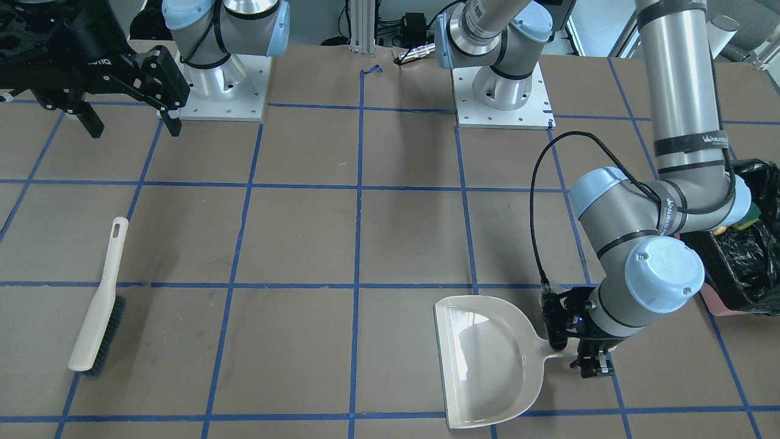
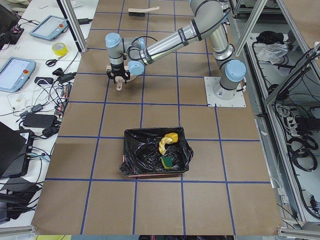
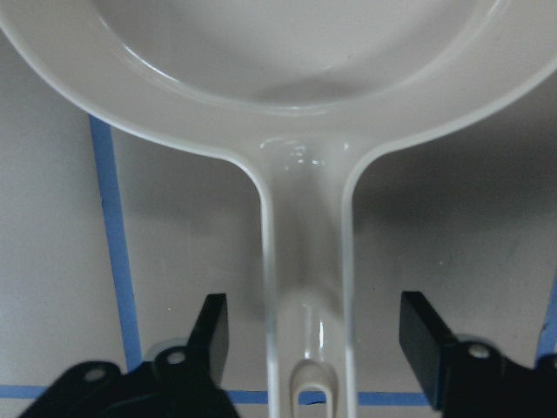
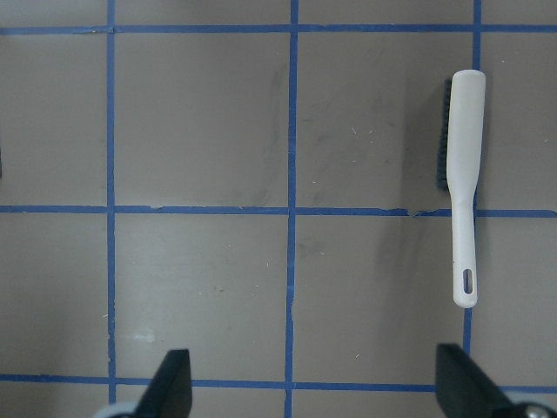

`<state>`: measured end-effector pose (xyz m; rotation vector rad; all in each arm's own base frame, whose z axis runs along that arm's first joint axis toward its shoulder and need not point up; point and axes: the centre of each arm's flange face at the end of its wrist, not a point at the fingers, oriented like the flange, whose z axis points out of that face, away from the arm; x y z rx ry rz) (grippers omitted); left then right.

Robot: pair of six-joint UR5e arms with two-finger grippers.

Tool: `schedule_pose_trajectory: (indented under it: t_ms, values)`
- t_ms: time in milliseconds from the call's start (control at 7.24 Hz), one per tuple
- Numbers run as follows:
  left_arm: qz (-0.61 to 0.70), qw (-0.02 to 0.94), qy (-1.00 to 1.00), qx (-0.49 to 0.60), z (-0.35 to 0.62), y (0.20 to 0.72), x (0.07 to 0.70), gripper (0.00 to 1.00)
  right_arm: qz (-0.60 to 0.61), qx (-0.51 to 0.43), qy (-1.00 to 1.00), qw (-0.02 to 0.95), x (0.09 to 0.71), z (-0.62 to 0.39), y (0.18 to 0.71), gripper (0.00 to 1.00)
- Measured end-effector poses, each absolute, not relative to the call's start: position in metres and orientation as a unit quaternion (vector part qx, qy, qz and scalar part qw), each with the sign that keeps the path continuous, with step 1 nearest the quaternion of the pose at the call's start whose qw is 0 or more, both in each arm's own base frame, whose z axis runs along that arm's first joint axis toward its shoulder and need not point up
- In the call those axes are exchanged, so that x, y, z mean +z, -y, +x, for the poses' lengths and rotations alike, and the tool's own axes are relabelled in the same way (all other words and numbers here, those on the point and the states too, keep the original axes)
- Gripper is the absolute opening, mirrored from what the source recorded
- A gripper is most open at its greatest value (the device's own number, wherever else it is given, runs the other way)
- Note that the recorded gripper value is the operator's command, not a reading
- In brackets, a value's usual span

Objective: Sweep and dump trash into bin
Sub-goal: 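Open the left gripper and lift it off the dustpan handle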

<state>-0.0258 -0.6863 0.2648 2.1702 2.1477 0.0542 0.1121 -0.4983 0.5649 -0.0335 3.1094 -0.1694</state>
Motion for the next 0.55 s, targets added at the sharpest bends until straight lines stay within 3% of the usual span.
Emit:
schedule_pose_trajectory:
  t_ms: [553]
  values:
    - [0.677,0.012,-0.736,0.023,-0.058,0.685,0.430,0.73,-0.011,-0.054,-0.998,0.014,0.565,0.112,0.498,1.00]
